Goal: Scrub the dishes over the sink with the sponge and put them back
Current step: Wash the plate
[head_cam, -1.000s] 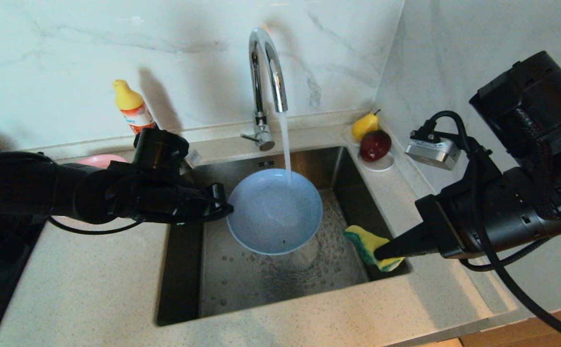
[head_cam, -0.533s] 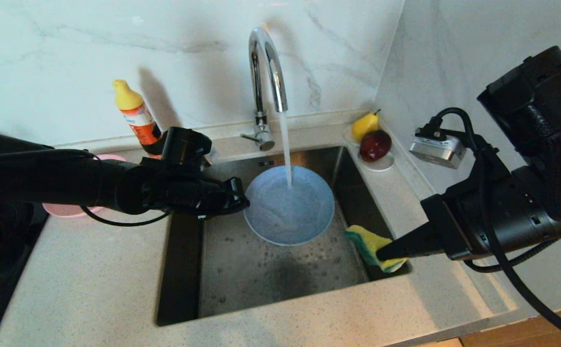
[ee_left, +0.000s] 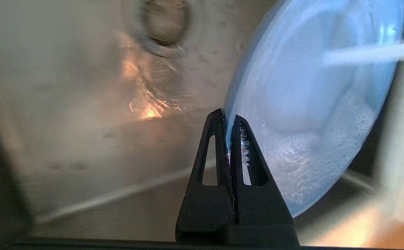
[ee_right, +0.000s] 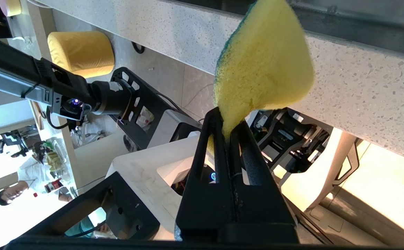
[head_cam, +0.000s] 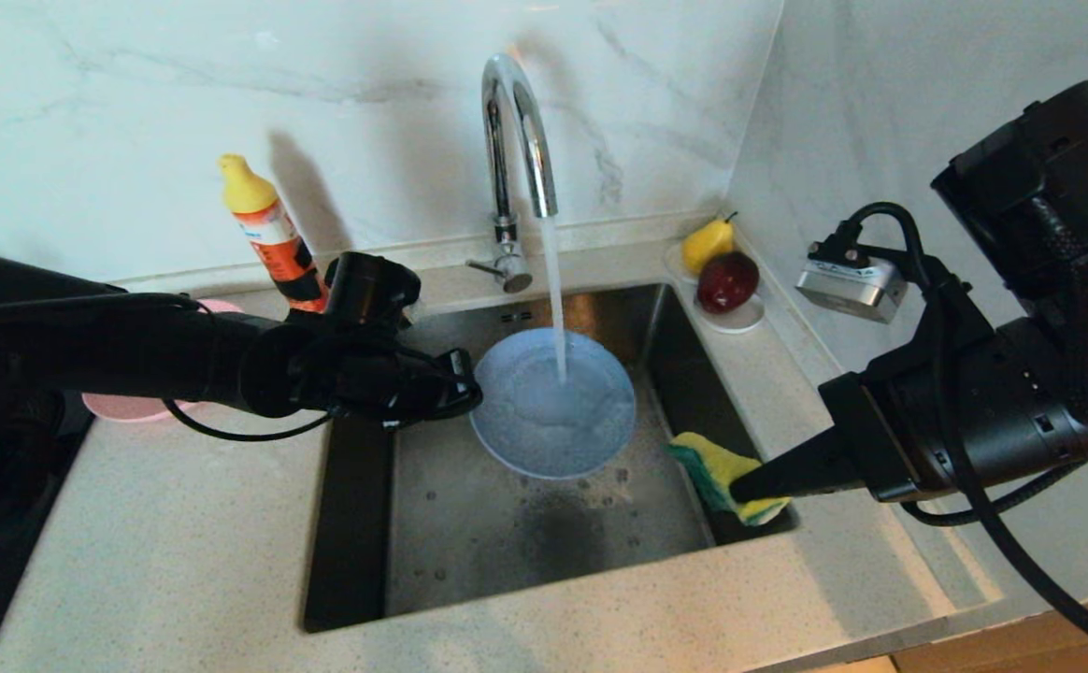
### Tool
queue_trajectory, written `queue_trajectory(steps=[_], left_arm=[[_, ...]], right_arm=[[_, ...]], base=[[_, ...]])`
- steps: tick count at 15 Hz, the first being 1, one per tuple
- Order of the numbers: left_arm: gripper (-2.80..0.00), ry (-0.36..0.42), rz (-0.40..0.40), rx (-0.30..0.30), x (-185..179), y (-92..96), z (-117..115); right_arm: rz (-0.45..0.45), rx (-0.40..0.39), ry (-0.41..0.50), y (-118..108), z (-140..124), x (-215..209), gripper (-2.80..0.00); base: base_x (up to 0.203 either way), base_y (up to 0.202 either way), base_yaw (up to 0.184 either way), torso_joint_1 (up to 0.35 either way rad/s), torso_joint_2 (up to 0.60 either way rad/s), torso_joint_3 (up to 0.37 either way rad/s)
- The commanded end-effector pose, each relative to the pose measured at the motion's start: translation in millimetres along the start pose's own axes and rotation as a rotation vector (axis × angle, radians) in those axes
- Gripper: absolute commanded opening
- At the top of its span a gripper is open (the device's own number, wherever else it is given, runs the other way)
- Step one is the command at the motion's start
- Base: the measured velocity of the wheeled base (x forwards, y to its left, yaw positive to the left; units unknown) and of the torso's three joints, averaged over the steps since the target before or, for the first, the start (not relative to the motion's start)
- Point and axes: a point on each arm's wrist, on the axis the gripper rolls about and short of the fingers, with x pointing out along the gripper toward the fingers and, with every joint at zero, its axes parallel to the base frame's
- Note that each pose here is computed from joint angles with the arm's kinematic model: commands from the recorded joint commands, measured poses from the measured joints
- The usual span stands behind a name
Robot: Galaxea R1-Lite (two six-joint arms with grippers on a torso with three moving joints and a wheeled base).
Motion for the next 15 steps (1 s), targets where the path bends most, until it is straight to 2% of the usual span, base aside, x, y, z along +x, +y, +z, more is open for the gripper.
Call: queue_trajectory(steps=[1,3,5,7,9,11,13,15], left_arm=[[-2.8,-0.054,0.042,0.05,-23.8,0.2,2.5],[-2.8,-0.112,0.094,0.146,-51.8,1.8,2.3],[-2.8,-0.205,0.151,0.226,-80.3,-0.9,5.7],[-2.8,-0.3,0.231,0.346,-101.5,4.0,3.0],[-2.8,-0.401,0.257,0.449,-115.7,8.3,-4.3],[-2.8,-0.547,0.265,0.577,-129.4,10.2,-10.3],[-2.8,-0.711,0.266,0.643,-143.0,8.5,-9.4],[-2.8,-0.804,0.263,0.663,-152.9,7.4,-10.1]], right_arm=[[0.002,0.003,0.007,0.1,-0.9,0.2,-2.8],[0.009,0.001,0.017,3.0,-2.9,1.8,-2.8],[0.013,-0.003,0.02,4.7,-5.5,0.3,-2.8],[0.015,-0.005,0.025,6.3,-7.2,-0.4,-2.8],[0.018,-0.004,0.029,7.0,-8.9,-1.8,-2.8],[0.027,-0.016,0.03,10.7,-10.7,-2.9,-2.8],[0.024,-0.018,0.03,11.2,-11.3,-3.8,-2.8],[0.024,-0.018,0.03,11.1,-11.0,-3.2,-2.8]], base=[[0.0,0.0,0.0,0.0,0.0,0.0],[0.0,0.0,0.0,0.0,0.0,0.0],[0.0,0.0,0.0,0.0,0.0,0.0],[0.0,0.0,0.0,0.0,0.0,0.0],[0.0,0.0,0.0,0.0,0.0,0.0],[0.0,0.0,0.0,0.0,0.0,0.0],[0.0,0.0,0.0,0.0,0.0,0.0],[0.0,0.0,0.0,0.0,0.0,0.0]])
